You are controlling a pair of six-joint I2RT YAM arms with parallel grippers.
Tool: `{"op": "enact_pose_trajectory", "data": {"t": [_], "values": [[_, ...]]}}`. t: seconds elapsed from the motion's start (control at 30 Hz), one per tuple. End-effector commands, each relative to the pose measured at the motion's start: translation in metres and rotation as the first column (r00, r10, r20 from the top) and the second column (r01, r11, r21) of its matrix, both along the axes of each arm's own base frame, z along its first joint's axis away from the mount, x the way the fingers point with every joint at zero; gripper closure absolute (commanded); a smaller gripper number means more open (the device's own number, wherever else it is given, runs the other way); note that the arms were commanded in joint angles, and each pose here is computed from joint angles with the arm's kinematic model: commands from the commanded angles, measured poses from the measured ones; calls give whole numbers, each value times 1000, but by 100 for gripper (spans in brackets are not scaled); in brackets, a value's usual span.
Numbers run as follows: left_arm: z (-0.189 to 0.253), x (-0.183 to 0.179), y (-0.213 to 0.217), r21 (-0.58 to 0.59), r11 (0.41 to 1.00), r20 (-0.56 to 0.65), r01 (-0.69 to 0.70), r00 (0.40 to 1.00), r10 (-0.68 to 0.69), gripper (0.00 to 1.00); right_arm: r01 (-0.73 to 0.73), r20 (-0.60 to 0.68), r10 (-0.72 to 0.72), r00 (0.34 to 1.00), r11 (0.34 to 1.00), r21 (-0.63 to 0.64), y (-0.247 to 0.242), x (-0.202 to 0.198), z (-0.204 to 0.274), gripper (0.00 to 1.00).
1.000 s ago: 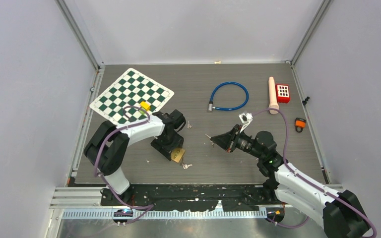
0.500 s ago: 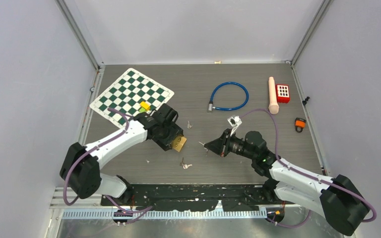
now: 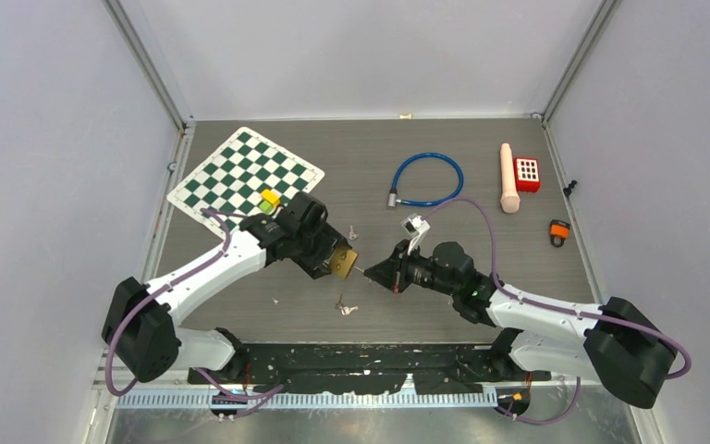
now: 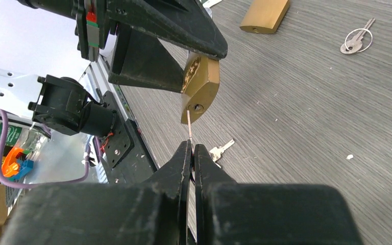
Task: Unlock with the key
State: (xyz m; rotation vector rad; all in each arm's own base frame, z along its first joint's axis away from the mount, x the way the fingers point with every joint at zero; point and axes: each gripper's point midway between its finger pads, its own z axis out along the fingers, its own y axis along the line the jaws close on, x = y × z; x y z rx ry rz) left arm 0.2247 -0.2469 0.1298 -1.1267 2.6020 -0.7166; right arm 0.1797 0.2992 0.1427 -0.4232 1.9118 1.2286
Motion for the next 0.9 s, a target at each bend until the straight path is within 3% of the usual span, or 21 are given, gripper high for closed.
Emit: {"op": "enact_pose_trajectory", "data": {"t": [0.0,0.87], "values": [[41,11,-20,-150,988,110,29,994,-12,100,32,87,-38,996,997,63,10,16,34,95],[46,12,-25,-200,979,131,24,991,2,100,26,53,-28,998,999,40,13,16,28,95]]}}
